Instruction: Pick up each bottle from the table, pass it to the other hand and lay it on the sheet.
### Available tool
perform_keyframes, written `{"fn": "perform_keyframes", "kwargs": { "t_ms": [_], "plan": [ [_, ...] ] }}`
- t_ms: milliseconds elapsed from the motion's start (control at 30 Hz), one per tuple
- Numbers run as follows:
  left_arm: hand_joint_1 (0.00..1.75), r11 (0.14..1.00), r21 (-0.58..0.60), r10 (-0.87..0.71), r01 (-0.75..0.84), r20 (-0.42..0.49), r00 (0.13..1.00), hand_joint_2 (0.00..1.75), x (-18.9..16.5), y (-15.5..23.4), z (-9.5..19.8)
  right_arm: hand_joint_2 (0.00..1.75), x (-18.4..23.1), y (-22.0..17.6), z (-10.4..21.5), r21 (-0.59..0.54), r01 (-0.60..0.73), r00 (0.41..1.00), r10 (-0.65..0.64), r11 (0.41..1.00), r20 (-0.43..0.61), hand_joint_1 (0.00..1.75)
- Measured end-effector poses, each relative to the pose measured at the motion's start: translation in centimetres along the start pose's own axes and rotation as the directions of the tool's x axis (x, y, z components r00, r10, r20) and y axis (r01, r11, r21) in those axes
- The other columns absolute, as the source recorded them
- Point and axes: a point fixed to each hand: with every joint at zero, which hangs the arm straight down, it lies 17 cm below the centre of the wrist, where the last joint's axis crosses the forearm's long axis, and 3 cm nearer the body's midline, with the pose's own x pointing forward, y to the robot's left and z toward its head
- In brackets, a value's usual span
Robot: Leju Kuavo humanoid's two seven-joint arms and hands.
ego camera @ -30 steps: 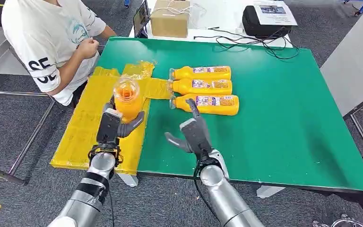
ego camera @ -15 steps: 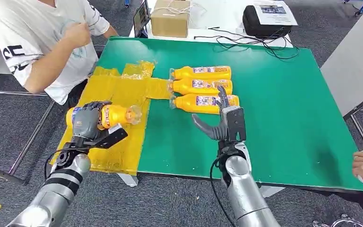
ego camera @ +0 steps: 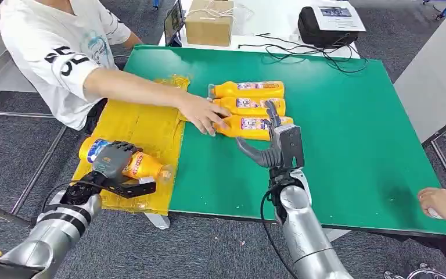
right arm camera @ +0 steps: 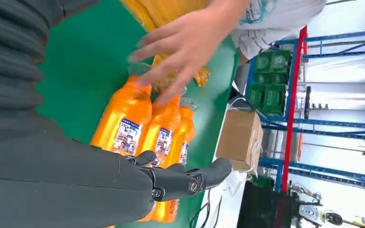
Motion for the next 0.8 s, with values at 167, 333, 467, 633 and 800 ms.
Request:
{"fn": "perform_keyframes", "kwargs": {
  "t_ms": [167,333,467,633,800],
  "plan": [
    [1.75,0.986,-0.135,-0.097,0.100,0.030,0.995,1.75,-1.7,-0.7,-0.5,1.75,0.1,0.1,-0.2,0.017,-0.012,1.000,0.012,1.000,0.003,0.00],
    [1.75,0.964,-0.228,-0.129,0.138,0.056,0.990,1.75,-2.7,-1.1,-0.7,1.75,0.1,0.4,-0.3,0.030,-0.015,1.000,0.015,0.999,0.002,0.00],
    [0.00,0.950,-0.280,-0.122,0.135,0.065,0.990,1.75,-3.1,-1.3,-0.7,1.75,0.1,1.1,-0.4,0.055,-0.026,1.000,0.026,0.998,0.003,0.00],
    [0.00,0.952,-0.287,-0.097,0.109,0.055,0.994,1.75,-3.3,-1.0,-0.9,1.75,0.0,1.6,-0.5,0.073,-0.030,1.000,0.030,0.997,0.000,0.00],
    [0.00,0.951,-0.288,-0.099,0.110,0.053,0.994,1.75,-3.5,-0.9,-0.9,1.75,-0.1,1.8,-0.5,0.081,-0.032,0.999,0.032,0.996,-0.002,0.00]
  ]
}}
